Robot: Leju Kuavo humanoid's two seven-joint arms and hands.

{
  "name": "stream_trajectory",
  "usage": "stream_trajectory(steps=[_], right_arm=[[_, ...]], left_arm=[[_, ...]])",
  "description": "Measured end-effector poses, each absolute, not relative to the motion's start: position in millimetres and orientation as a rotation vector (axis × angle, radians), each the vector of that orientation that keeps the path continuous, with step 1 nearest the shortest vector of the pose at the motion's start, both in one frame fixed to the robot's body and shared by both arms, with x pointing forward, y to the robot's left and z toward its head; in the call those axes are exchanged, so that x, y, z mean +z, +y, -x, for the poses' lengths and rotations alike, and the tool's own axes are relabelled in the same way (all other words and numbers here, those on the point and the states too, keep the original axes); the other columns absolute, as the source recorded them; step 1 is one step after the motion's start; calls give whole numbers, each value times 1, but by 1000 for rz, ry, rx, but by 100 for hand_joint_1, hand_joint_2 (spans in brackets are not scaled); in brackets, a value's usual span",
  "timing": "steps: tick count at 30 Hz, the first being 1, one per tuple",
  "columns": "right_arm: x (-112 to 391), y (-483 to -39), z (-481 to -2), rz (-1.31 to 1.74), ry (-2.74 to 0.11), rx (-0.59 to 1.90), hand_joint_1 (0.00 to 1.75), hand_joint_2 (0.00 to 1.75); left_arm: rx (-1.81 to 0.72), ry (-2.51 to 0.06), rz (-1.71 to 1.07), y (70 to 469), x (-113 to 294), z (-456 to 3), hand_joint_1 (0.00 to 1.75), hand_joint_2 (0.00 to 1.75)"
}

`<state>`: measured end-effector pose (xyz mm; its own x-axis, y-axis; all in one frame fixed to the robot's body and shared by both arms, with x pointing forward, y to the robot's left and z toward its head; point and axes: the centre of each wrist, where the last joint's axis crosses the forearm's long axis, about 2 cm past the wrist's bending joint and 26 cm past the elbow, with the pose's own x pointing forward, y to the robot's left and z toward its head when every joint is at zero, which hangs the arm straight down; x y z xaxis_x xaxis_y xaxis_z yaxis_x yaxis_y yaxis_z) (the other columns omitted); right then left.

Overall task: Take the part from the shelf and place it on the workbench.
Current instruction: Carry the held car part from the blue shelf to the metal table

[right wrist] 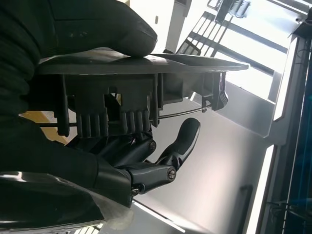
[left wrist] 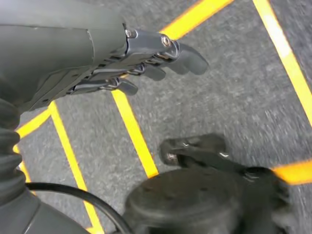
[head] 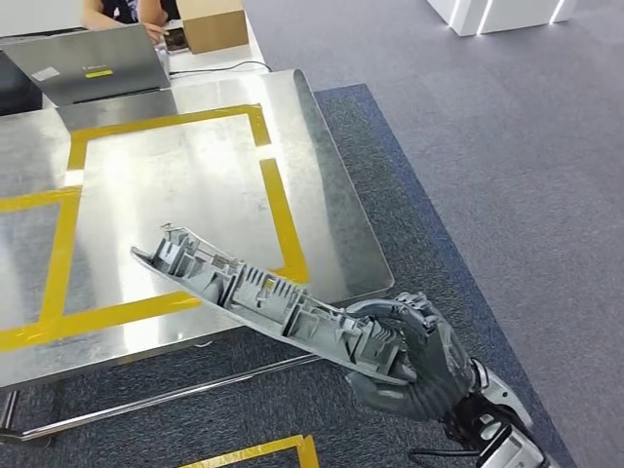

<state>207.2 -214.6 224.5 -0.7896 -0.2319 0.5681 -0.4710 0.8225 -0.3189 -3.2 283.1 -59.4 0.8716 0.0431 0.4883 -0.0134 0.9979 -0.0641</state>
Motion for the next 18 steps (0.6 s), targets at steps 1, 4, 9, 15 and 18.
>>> stream_trajectory(steps=[1, 4, 9, 15, 18], right_arm=[[225, -214, -207, -519, -2486, 621, 175, 175], [225, -214, -208, -525, -2486, 631, 175, 175], [226, -212, -207, -538, -2490, 644, 175, 175], [227, -211, -206, -550, -2493, 654, 175, 175], [227, -211, -206, -551, -2491, 658, 175, 175]], left_arm=[[27, -510, 56, 284, -59, 4, 0, 175], [16, -509, 50, 286, -60, 6, 0, 175], [9, -513, 48, 286, -60, 5, 0, 175], [6, -517, 45, 286, -60, 3, 0, 175], [-1, -517, 40, 286, -60, 5, 0, 175]])
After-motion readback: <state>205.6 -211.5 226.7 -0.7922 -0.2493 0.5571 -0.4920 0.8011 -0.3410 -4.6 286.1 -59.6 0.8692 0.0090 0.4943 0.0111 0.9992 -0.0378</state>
